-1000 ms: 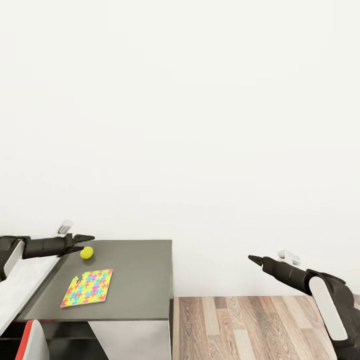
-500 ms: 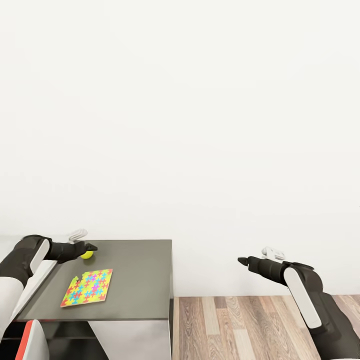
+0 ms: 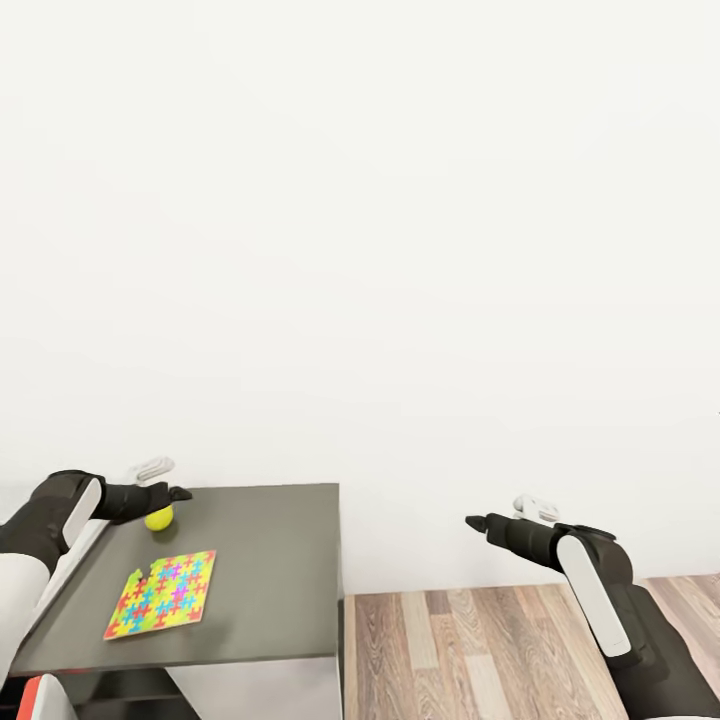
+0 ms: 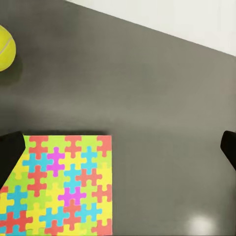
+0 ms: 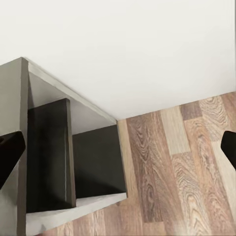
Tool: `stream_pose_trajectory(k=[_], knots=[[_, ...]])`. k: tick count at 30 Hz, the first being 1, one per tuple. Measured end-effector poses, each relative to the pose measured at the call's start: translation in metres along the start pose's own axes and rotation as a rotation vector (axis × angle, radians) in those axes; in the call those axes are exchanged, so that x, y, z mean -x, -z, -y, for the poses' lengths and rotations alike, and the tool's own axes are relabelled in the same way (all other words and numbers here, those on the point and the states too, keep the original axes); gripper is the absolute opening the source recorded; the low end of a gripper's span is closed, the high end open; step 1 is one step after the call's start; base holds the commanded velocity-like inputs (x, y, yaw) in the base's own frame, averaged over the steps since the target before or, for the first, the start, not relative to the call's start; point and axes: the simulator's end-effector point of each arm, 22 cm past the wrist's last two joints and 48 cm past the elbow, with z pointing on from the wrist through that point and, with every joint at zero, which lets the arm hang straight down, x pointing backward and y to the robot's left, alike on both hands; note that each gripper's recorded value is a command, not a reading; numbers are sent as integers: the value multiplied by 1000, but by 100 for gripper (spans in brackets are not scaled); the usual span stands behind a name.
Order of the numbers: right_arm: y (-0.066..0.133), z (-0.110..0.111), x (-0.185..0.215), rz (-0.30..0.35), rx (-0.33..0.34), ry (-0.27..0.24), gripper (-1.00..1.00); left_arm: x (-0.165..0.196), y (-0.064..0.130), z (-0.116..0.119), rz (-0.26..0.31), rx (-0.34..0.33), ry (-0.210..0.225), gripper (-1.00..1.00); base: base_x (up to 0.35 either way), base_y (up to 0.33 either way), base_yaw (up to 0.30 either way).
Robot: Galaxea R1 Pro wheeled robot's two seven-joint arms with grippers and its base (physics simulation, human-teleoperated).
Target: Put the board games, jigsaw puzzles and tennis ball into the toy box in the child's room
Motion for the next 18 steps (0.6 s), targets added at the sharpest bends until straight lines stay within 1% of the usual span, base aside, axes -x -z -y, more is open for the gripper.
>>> stream_pose_trajectory(k=[5, 12, 18], knots=[[-3, 1, -3, -8, -1, -2, 100, -3, -4, -5, -9, 19, -1, 100, 17, 41, -107], [-7, 3, -8, -20, -4, -3, 100, -7, -8, -17, -23, 67, 3, 100, -21, 165, -111], [-11, 4, -11, -29, -7, -5, 100, -11, -12, -24, -33, 96, 4, 100, -11, 44, -112]])
